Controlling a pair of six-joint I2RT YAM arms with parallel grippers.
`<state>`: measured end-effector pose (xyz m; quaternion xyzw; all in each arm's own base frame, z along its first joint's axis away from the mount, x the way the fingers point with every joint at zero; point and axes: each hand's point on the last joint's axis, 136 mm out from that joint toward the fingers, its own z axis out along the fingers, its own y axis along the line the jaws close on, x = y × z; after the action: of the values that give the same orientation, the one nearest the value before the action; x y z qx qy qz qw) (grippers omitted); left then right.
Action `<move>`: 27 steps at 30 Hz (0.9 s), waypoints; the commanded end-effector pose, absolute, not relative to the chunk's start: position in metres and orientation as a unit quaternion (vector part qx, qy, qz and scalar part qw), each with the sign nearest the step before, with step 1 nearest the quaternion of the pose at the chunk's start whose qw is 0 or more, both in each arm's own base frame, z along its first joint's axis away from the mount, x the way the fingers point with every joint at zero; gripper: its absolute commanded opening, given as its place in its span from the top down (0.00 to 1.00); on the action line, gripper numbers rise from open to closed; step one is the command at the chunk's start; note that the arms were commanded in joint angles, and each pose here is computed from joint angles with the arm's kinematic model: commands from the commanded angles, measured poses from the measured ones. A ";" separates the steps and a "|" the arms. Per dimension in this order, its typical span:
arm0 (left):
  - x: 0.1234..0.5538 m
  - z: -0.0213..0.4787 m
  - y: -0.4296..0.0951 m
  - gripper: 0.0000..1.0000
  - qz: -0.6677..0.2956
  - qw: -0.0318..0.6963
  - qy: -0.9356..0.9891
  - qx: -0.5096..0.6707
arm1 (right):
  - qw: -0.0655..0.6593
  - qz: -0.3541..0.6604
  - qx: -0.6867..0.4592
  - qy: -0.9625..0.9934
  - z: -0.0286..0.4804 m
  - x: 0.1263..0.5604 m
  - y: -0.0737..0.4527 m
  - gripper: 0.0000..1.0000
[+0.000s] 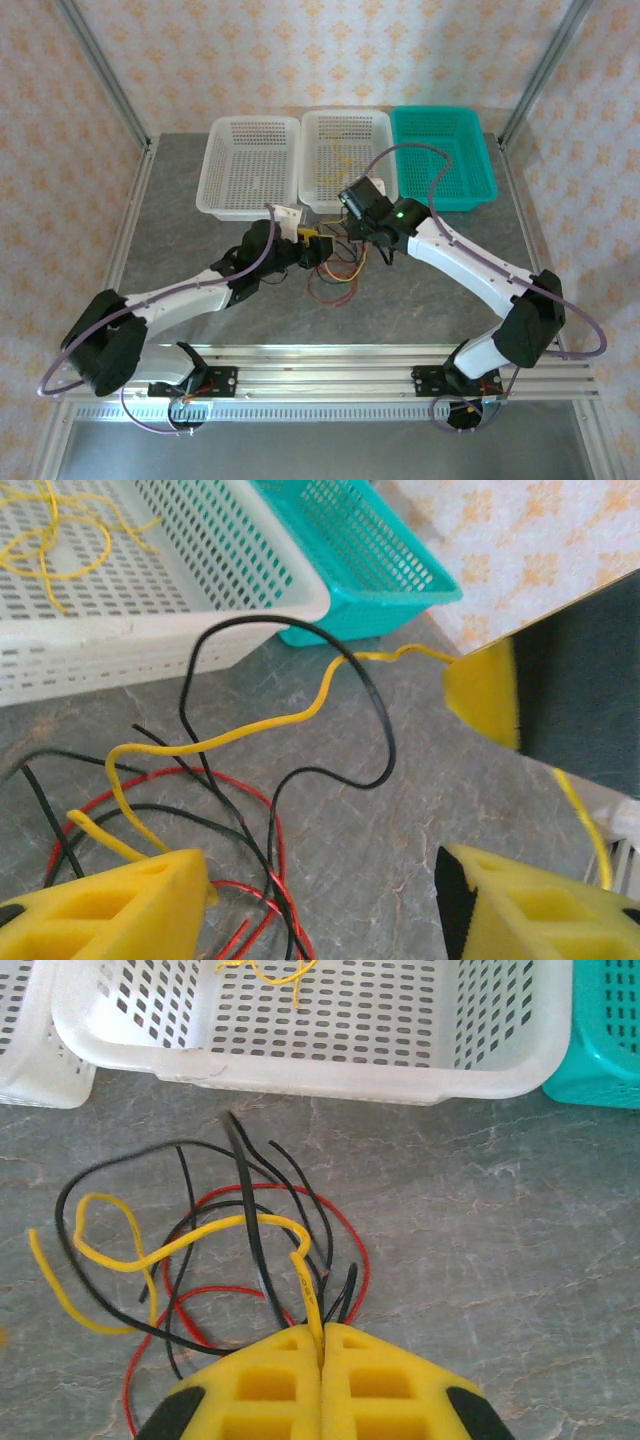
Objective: Untangle the cables
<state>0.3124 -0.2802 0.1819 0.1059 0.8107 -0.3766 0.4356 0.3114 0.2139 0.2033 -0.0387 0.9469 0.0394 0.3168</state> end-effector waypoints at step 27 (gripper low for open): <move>0.349 0.251 -0.181 0.13 -0.295 0.600 0.743 0.030 | 0.422 0.025 -0.192 0.886 0.249 0.320 0.218 1.00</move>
<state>0.3516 -0.1799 0.2291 -0.0116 0.7729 -0.2962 0.5610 0.3105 0.2004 0.2366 -0.1197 0.9047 0.0299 0.4077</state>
